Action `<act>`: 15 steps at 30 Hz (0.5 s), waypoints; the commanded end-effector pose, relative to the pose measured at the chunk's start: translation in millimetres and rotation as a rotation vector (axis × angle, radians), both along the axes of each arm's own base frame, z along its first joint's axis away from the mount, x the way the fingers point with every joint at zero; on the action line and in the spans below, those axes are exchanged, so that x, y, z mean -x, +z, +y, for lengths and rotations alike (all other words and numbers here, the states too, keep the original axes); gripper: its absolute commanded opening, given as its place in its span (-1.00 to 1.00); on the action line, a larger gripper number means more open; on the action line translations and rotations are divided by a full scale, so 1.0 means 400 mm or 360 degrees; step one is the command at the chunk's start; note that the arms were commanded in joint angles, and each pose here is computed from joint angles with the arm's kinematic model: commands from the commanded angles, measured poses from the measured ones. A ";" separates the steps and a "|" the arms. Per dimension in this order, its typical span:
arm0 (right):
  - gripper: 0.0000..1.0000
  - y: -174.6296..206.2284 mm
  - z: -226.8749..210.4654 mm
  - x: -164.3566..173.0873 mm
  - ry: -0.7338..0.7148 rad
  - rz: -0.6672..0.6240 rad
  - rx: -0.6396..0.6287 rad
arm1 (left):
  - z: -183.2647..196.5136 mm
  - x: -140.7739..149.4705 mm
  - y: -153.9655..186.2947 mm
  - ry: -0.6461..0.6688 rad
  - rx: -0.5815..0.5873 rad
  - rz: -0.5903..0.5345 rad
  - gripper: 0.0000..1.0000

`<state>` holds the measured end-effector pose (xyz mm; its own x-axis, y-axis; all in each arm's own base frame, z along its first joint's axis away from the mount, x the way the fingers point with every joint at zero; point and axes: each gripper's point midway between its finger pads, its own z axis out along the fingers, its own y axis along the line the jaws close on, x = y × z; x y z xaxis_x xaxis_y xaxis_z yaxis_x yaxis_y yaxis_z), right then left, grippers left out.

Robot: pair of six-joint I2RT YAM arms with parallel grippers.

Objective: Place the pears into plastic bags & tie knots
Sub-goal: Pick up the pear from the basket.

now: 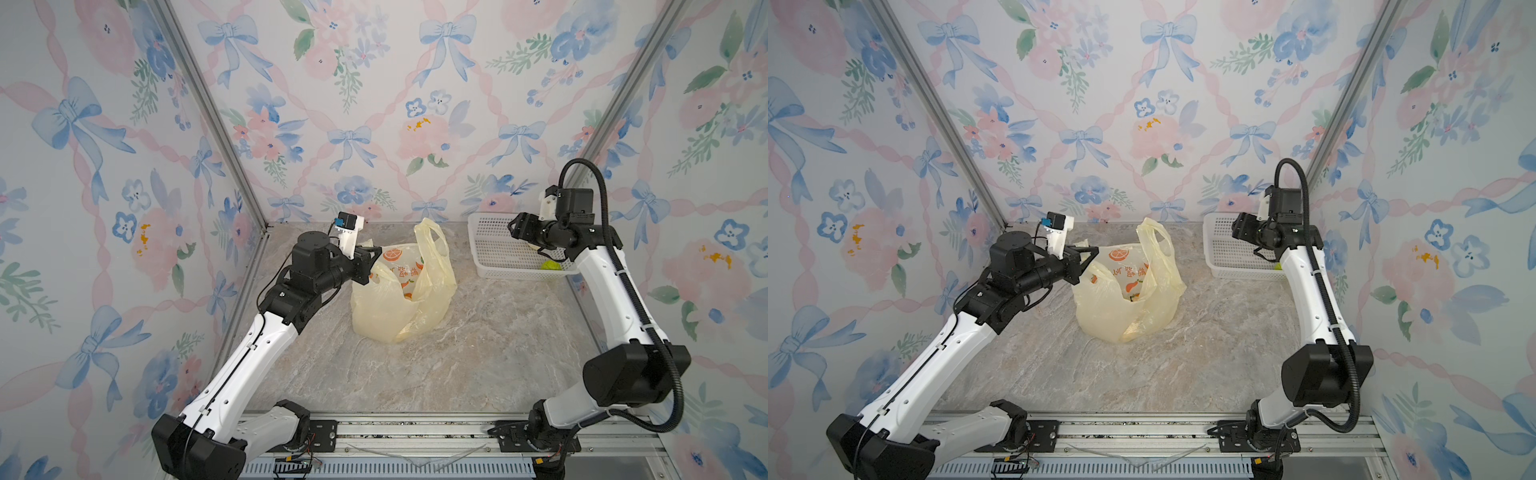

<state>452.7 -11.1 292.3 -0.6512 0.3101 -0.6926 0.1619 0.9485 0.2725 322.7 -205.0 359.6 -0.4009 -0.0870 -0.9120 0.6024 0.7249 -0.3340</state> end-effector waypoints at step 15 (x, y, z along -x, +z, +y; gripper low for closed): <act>0.57 -0.386 -0.416 -0.075 -0.0459 0.0873 0.0281 | -0.010 0.035 0.030 -0.0093 0.0072 -0.0063 -1.00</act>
<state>503.1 -159.5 149.0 -0.8064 0.4087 -0.4274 0.4657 0.8843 -0.0330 313.5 -206.9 368.2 -0.3818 -0.0928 -0.9196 0.6337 0.6979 -0.3336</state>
